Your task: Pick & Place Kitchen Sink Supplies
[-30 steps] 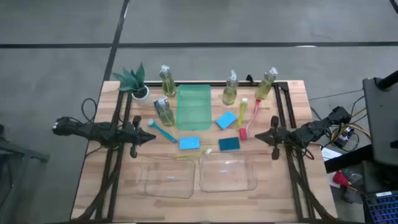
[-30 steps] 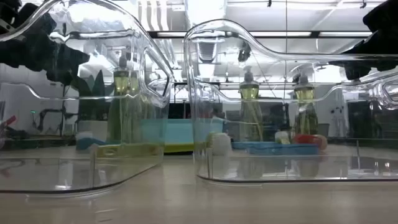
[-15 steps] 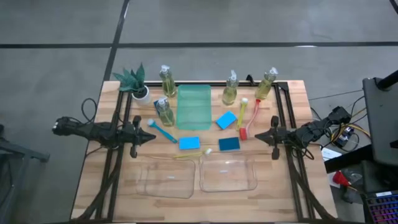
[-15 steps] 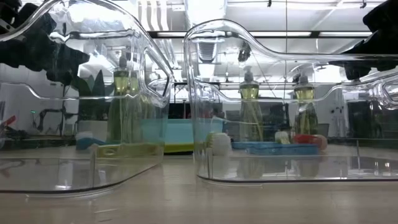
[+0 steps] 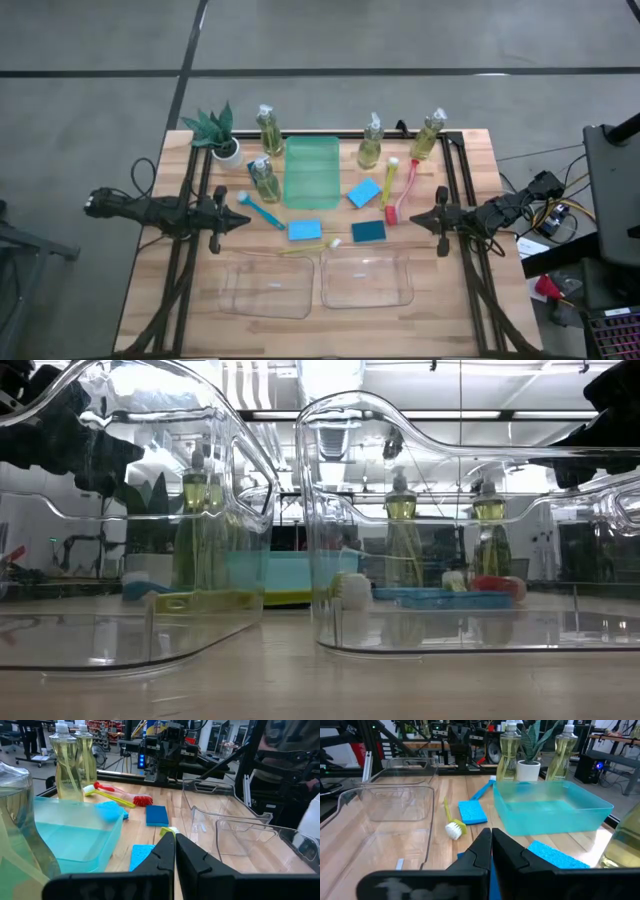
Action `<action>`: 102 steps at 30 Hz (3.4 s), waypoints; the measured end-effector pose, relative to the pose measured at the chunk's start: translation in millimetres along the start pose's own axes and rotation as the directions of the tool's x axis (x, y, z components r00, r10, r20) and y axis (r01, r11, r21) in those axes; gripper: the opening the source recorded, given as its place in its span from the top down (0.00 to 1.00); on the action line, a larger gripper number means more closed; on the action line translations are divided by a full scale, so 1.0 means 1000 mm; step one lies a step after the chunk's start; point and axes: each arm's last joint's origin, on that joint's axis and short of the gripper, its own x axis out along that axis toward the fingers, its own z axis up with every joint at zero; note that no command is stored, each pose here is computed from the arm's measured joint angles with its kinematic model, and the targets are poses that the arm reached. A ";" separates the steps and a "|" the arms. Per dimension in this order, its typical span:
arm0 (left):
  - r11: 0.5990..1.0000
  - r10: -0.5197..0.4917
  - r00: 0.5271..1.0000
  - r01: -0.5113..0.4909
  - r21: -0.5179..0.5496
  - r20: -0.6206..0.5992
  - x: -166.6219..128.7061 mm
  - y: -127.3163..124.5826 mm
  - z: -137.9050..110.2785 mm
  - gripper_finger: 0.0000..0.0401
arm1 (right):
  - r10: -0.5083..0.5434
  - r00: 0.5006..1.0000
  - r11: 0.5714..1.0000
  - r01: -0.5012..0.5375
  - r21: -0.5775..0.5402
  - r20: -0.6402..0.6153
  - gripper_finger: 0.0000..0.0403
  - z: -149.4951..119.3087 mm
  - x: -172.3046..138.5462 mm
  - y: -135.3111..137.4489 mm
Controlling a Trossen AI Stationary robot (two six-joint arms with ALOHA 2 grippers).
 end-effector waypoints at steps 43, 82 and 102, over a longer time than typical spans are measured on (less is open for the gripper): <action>1.000 0.000 1.000 0.000 0.000 0.000 0.000 0.000 0.000 0.98 | 0.001 1.000 1.000 -0.001 0.014 0.003 0.98 0.000 0.000 0.000; 1.000 0.000 1.000 0.000 0.000 0.001 0.000 0.000 0.000 0.98 | -0.232 0.969 0.211 -0.038 0.977 0.088 0.61 0.009 0.000 -0.005; 1.000 0.000 1.000 0.000 0.000 0.001 0.000 0.000 0.000 0.98 | -0.519 0.851 0.037 0.120 0.992 -0.084 0.40 0.068 0.038 0.007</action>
